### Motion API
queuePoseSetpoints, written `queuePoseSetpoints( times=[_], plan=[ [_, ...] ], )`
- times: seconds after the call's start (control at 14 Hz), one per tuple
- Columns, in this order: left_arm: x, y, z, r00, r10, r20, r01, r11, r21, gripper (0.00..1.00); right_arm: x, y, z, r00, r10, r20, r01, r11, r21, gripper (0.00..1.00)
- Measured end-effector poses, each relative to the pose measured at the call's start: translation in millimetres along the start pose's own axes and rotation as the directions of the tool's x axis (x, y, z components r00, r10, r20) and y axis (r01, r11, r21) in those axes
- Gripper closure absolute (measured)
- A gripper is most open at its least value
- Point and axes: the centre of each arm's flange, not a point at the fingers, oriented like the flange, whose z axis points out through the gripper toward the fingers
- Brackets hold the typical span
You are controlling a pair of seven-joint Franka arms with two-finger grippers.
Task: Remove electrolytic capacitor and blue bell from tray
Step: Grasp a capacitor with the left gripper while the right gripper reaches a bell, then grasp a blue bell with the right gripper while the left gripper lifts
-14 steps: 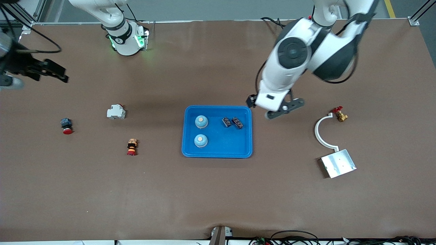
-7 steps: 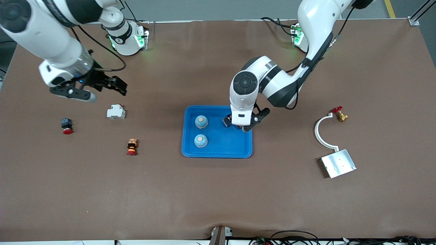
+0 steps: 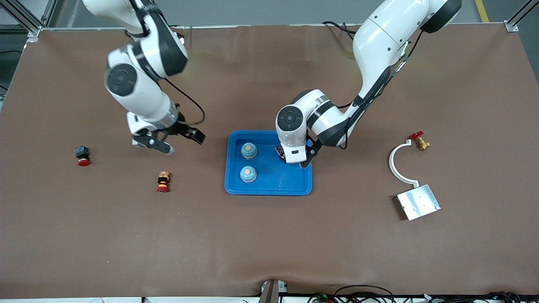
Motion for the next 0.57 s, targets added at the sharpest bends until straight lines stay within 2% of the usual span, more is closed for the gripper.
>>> queuePoseSetpoints(
  times=[0.07, 0.28, 0.5, 0.57],
  plan=[
    [0, 1, 4, 1.000, -0.007, 0.003, 0.007, 1.000, -0.003, 0.26, -4, -14, 23, 0.999, 0.030, -0.012, -0.030, 1.000, 0.007, 0.00],
    [0, 2, 16, 1.000, -0.011, 0.001, 0.011, 1.000, -0.010, 0.26, -19, -63, 83, 0.996, 0.085, -0.025, -0.085, 0.996, 0.014, 0.00],
    [-1, 2, 25, 1.000, -0.009, 0.002, 0.009, 1.000, -0.004, 0.28, -27, -93, 123, 0.992, 0.115, -0.050, -0.112, 0.992, 0.050, 0.00],
    [-1, 3, 25, 1.000, -0.009, 0.002, 0.009, 1.000, -0.004, 0.36, -28, -97, 131, 0.992, 0.116, -0.054, -0.113, 0.992, 0.056, 0.00]
  ],
)
